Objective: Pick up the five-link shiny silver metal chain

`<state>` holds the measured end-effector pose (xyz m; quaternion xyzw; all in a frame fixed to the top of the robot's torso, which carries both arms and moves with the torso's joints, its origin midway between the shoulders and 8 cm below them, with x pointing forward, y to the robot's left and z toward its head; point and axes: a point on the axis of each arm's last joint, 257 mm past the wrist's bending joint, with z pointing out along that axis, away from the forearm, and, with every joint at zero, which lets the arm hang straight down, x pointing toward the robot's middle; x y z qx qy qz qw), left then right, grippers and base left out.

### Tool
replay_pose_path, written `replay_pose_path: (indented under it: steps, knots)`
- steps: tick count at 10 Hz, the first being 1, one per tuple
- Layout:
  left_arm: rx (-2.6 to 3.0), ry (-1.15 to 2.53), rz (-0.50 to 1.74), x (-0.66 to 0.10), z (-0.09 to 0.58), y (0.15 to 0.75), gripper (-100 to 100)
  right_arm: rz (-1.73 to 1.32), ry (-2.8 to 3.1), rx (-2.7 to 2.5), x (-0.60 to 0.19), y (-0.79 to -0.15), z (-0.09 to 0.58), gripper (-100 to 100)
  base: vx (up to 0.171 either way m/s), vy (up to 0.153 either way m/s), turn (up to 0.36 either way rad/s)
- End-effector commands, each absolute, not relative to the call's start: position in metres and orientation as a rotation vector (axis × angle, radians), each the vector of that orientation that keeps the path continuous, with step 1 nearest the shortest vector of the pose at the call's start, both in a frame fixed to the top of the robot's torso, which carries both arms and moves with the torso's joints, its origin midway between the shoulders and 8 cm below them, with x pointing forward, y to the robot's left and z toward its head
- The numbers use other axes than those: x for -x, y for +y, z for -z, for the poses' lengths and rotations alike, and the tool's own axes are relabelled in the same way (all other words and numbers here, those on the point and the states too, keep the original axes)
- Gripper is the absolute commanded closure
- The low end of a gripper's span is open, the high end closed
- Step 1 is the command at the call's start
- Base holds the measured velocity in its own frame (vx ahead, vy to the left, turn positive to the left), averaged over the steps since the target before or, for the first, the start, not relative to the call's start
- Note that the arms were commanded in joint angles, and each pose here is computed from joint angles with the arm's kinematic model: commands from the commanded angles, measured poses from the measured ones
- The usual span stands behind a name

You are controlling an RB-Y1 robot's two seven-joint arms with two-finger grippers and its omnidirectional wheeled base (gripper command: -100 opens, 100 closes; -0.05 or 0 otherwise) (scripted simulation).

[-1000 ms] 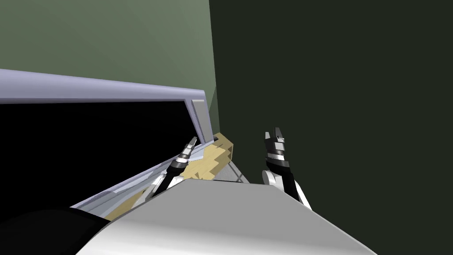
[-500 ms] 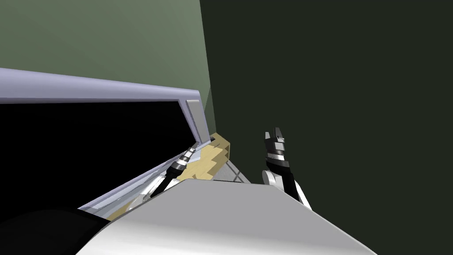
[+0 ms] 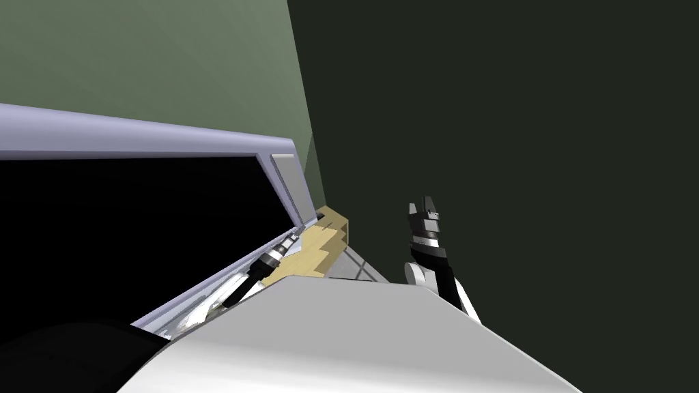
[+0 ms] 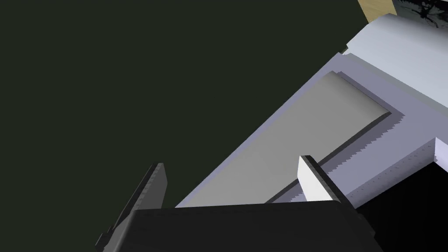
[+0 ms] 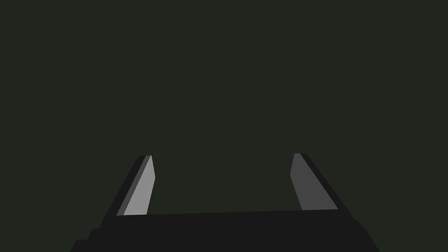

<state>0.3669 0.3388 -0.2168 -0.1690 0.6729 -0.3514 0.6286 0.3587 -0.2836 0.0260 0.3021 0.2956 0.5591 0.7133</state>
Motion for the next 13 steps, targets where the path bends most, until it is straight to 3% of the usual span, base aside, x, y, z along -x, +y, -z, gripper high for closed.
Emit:
replay_pose_path:
  steps: [1,7,13]
  knots:
    - [0.401,1.584,0.779,-0.363,0.237,0.347,-100,-1.239,0.655,-0.669,-0.359,-0.284,-0.026,0,0.003,-0.014,-0.149]
    - [0.437,1.878,0.588,-0.331,0.336,0.411,-100,-1.239,0.655,-0.669,-0.359,-0.284,-0.026,0,0.024,-0.029,-0.288]
    - [0.485,2.054,0.434,-0.292,0.396,0.464,-100,-1.239,0.655,-0.67,-0.359,-0.284,-0.026,0,0.043,-0.018,-0.172]
